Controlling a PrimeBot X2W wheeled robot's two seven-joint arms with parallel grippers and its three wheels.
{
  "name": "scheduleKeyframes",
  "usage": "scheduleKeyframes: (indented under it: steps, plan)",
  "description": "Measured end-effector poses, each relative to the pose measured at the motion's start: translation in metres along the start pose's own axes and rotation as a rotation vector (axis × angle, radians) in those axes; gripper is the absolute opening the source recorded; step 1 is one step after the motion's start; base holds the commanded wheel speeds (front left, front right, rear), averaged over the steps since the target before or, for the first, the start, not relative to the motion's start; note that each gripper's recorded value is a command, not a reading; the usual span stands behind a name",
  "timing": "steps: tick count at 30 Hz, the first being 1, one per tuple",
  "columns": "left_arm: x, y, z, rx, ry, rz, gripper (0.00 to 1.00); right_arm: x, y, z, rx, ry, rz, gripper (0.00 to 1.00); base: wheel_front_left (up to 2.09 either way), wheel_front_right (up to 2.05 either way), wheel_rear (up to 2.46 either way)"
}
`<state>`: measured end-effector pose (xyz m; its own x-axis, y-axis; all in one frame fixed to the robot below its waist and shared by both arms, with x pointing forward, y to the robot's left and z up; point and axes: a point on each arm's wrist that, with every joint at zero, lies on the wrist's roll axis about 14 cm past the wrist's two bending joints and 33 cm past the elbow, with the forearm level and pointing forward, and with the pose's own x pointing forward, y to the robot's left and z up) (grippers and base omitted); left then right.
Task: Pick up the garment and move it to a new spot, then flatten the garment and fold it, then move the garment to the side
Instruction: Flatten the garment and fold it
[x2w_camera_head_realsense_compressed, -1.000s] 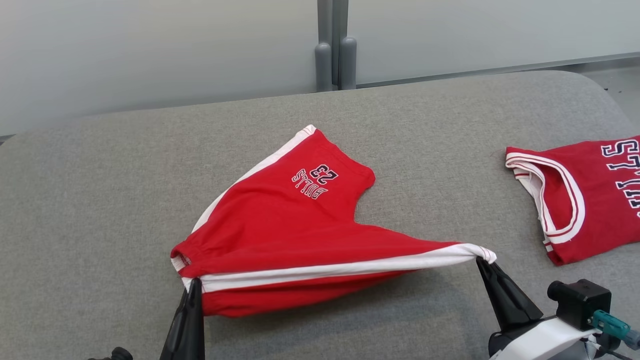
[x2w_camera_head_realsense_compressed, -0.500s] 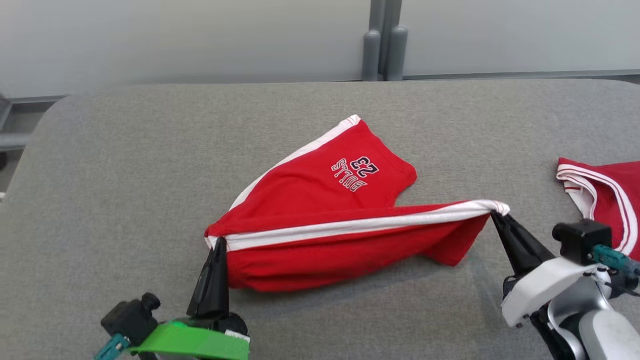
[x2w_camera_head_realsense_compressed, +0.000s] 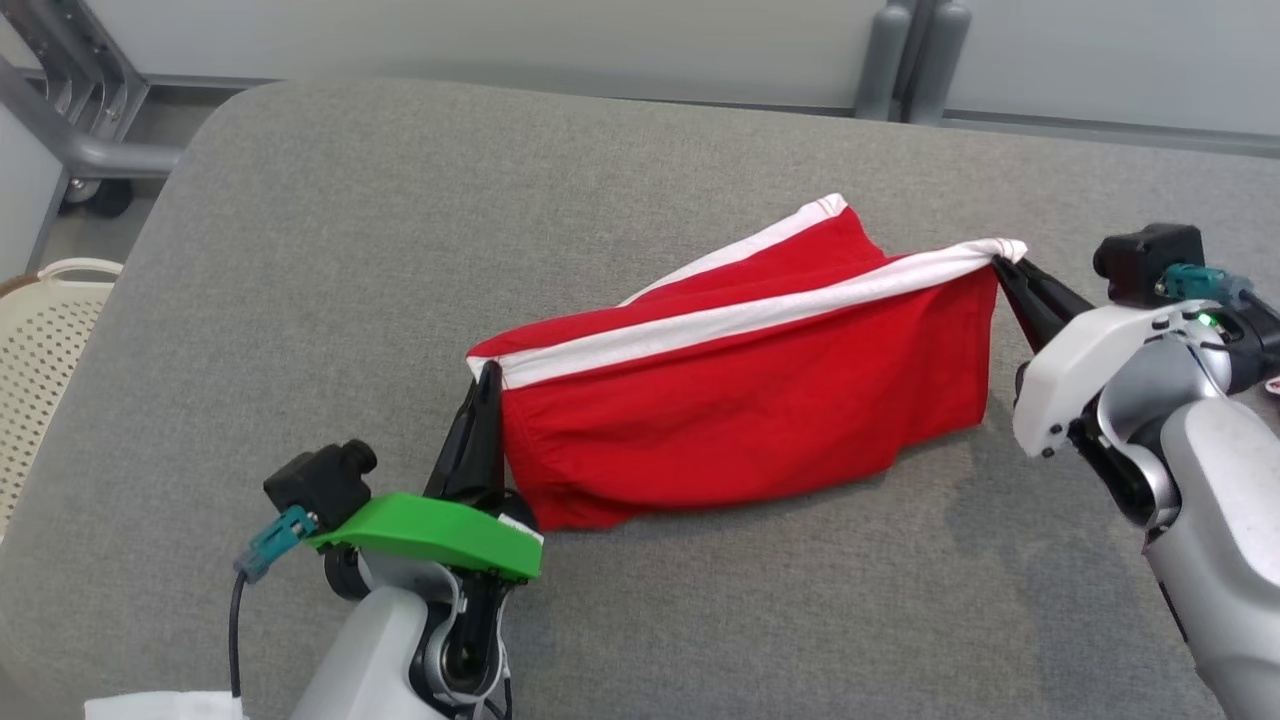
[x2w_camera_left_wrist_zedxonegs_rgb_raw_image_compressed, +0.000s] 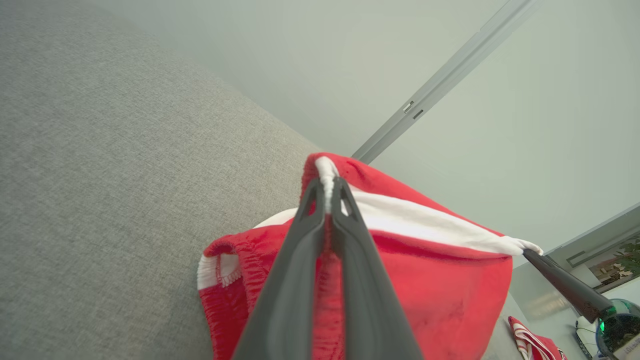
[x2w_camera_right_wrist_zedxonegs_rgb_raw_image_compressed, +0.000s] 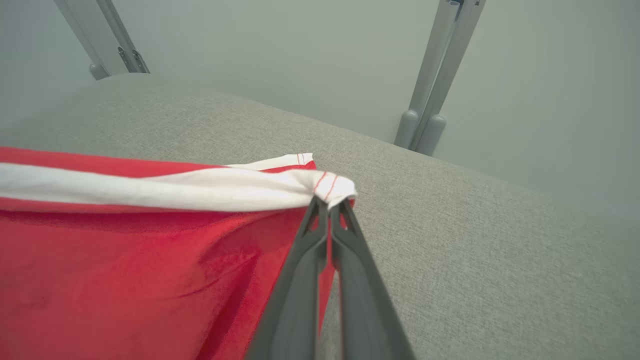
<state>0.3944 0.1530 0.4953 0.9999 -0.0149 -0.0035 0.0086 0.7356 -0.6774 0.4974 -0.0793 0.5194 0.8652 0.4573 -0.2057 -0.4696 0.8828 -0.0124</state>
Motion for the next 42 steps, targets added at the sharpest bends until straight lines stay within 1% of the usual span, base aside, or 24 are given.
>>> scheduleKeyframes:
  steps: [4, 13, 18, 23, 24, 25, 26, 27, 29, 30, 31, 32, 33, 34, 35, 39, 42]
  plan:
    - [0.013, 0.008, -0.001, 0.013, 0.014, 0.040, 0.00, 0.031, -0.001, -0.007, 0.018, 0.050, 0.022, 0.00, 0.00, 0.00, 0.00]
    - [0.027, 0.027, -0.009, 0.046, 0.055, 0.140, 0.00, 0.086, 0.010, -0.022, -0.024, 0.151, 0.097, 0.00, 0.00, 0.00, 0.00]
    - [0.031, 0.035, -0.016, 0.068, 0.088, 0.189, 0.00, 0.107, 0.017, -0.032, -0.032, 0.210, 0.130, 0.00, 0.00, 0.00, 0.00]
    - [0.036, 0.042, -0.017, 0.082, 0.100, 0.227, 0.00, 0.119, 0.023, -0.043, -0.034, 0.260, 0.152, 0.00, 0.00, 0.00, 0.00]
    - [0.036, 0.044, -0.020, 0.085, 0.108, 0.233, 0.00, 0.122, 0.023, -0.043, -0.035, 0.258, 0.151, 0.02, 0.00, 0.00, 0.00]
    - [0.036, 0.046, -0.022, 0.088, 0.115, 0.242, 0.03, 0.124, 0.022, -0.042, -0.036, 0.256, 0.150, 0.18, 0.00, 0.00, 0.00]
    - [0.036, 0.048, -0.022, 0.088, 0.118, 0.253, 0.28, 0.125, 0.021, -0.043, -0.038, 0.256, 0.149, 0.26, 0.00, 0.00, 0.00]
    - [0.036, 0.049, -0.022, 0.092, 0.119, 0.260, 0.36, 0.126, 0.021, -0.044, -0.038, 0.259, 0.148, 0.27, 0.00, 0.00, 0.00]
    - [0.037, 0.051, -0.023, 0.092, 0.123, 0.265, 0.43, 0.128, 0.021, -0.046, -0.043, 0.264, 0.148, 0.25, 0.00, 0.00, 0.00]
    - [0.038, 0.051, -0.023, 0.092, 0.124, 0.266, 0.44, 0.129, 0.020, -0.047, -0.046, 0.267, 0.146, 0.24, 0.00, 0.00, 0.00]
    - [0.038, 0.051, -0.024, 0.093, 0.125, 0.268, 0.46, 0.130, 0.020, -0.047, -0.047, 0.266, 0.145, 0.25, 0.00, 0.00, 0.00]
    - [0.039, 0.052, -0.024, 0.094, 0.127, 0.269, 0.48, 0.132, 0.020, -0.046, -0.048, 0.265, 0.144, 0.28, 0.00, 0.00, 0.00]
    - [0.039, 0.053, -0.025, 0.096, 0.130, 0.271, 0.58, 0.134, 0.020, -0.045, -0.046, 0.256, 0.141, 0.47, 0.00, 0.00, 0.00]
    - [0.040, 0.053, -0.026, 0.096, 0.133, 0.273, 0.89, 0.136, 0.019, -0.042, -0.042, 0.240, 0.138, 0.96, 0.00, 0.00, 0.00]
    - [0.040, 0.054, -0.027, 0.095, 0.135, 0.274, 1.00, 0.138, 0.018, -0.040, -0.038, 0.228, 0.134, 1.00, 0.00, 0.00, 0.00]
    - [0.040, 0.054, -0.025, 0.112, 0.132, 0.269, 1.00, 0.143, 0.024, -0.039, -0.017, 0.207, 0.136, 1.00, 0.00, 0.00, 0.00]
    - [0.042, 0.047, -0.014, 0.170, 0.096, 0.239, 1.00, 0.142, 0.024, -0.032, -0.012, 0.177, 0.134, 1.00, 0.00, 0.00, 0.00]
